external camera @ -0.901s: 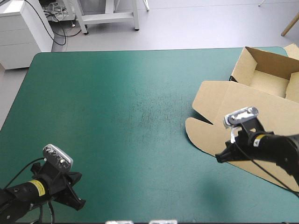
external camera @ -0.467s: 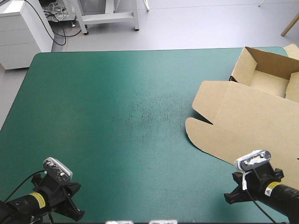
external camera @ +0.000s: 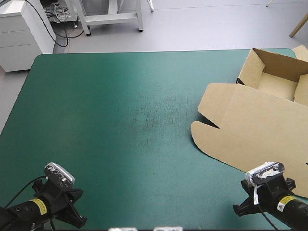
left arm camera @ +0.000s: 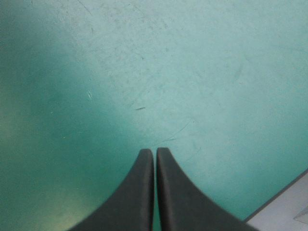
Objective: Fold the box
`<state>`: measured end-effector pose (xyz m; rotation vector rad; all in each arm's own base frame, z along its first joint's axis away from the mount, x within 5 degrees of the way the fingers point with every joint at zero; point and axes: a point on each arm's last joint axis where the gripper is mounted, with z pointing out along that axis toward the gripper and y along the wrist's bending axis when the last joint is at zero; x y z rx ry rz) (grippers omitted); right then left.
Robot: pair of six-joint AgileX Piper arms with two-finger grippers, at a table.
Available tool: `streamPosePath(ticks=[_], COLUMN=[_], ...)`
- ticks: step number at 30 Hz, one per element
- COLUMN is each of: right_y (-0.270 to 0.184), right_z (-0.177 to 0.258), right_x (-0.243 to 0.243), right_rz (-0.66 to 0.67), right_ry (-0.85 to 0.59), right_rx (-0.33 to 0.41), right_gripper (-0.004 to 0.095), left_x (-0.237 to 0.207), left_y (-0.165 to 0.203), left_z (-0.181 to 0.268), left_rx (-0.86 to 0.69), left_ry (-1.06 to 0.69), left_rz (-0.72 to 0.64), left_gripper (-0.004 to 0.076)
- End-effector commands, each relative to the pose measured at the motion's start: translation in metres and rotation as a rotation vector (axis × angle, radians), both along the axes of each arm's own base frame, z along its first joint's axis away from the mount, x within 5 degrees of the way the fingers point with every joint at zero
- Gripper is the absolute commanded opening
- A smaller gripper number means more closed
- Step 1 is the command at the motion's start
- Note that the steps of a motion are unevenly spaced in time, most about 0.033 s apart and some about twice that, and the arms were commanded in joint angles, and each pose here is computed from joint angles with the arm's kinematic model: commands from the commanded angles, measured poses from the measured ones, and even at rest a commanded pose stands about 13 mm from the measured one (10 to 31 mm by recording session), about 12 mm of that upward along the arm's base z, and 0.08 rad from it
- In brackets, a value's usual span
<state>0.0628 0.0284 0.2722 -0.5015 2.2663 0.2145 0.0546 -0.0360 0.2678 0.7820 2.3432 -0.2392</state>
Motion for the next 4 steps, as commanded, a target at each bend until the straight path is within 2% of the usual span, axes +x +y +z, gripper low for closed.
streamPosePath(ticks=[1, 4], right_y=[0.0014, 0.0014], right_z=[0.0121, 0.0118], right_x=[0.0042, 0.0040], right_rz=[-0.002, -0.001], right_ry=[-0.072, -0.068], right_rx=[0.025, 0.024], right_gripper=[-0.0020, -0.0020], left_x=[0.0025, 0.0025], left_y=[-0.0022, -0.0022], left_z=[0.0090, 0.0090], left_rx=[-0.041, -0.043], left_ry=[-0.038, -0.037], left_rz=[0.009, 0.011], left_gripper=[-0.0008, -0.0008])
